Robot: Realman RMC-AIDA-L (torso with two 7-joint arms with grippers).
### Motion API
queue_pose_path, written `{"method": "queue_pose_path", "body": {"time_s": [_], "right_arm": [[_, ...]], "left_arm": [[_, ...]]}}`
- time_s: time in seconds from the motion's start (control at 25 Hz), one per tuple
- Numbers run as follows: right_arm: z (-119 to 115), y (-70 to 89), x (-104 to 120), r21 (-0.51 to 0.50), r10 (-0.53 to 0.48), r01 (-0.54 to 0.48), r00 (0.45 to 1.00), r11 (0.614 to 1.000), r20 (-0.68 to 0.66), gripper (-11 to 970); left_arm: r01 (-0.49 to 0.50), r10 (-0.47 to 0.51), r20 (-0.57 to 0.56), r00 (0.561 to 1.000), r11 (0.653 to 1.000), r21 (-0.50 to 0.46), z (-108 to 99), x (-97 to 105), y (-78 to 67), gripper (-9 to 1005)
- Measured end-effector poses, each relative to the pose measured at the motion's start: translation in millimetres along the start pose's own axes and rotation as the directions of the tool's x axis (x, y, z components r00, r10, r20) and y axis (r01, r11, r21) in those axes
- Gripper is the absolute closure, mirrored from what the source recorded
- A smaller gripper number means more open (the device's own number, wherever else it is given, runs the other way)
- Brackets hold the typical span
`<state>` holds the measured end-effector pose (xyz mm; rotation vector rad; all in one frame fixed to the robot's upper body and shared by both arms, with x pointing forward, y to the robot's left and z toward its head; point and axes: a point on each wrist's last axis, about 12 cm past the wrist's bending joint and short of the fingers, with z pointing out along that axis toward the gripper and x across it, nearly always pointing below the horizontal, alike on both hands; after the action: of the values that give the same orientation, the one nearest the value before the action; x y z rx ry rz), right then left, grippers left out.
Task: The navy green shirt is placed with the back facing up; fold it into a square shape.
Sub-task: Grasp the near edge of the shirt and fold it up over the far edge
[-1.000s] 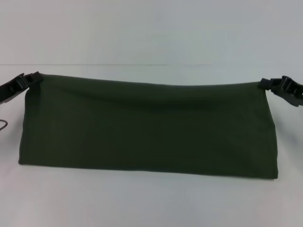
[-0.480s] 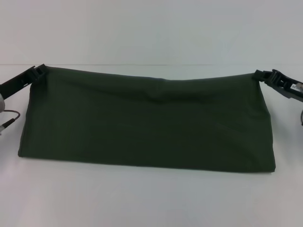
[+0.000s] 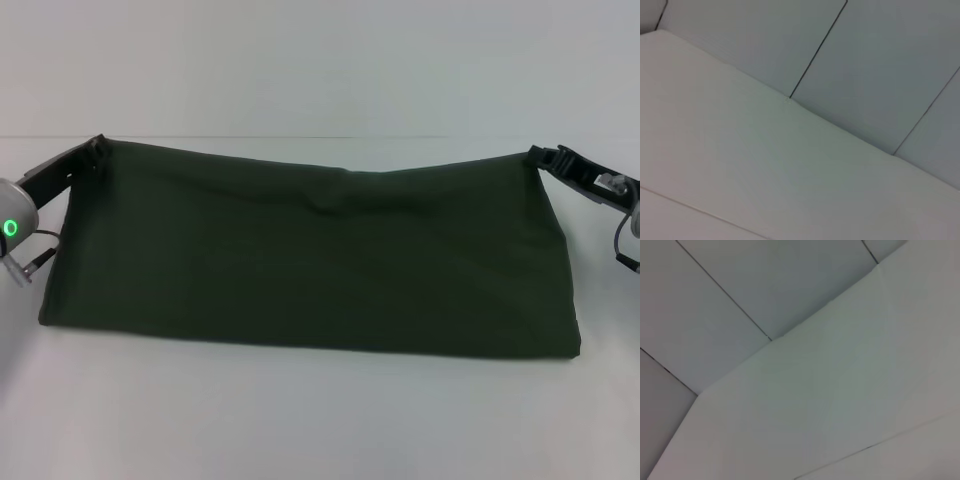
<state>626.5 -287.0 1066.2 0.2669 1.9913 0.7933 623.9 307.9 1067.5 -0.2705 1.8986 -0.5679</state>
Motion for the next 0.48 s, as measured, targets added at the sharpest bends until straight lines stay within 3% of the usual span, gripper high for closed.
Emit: {"method": "queue_pose_path", "body": {"time_s": [0.4, 0.48], "right_arm": [[12, 3.3, 7, 0.057, -0.041, 0.037, 0.997, 0.998, 0.063, 920], [13, 3.1, 7, 0.060, -0.026, 0.021, 0.996, 0.998, 0.083, 848]], "left_arm": [[-0.048, 0.054, 0.134, 0.989, 0.998, -0.047, 6, 16, -11.1, 959], [-0.054, 0.063, 0.161, 0.985, 0.997, -0.064, 7, 20, -12.5, 934]]}}
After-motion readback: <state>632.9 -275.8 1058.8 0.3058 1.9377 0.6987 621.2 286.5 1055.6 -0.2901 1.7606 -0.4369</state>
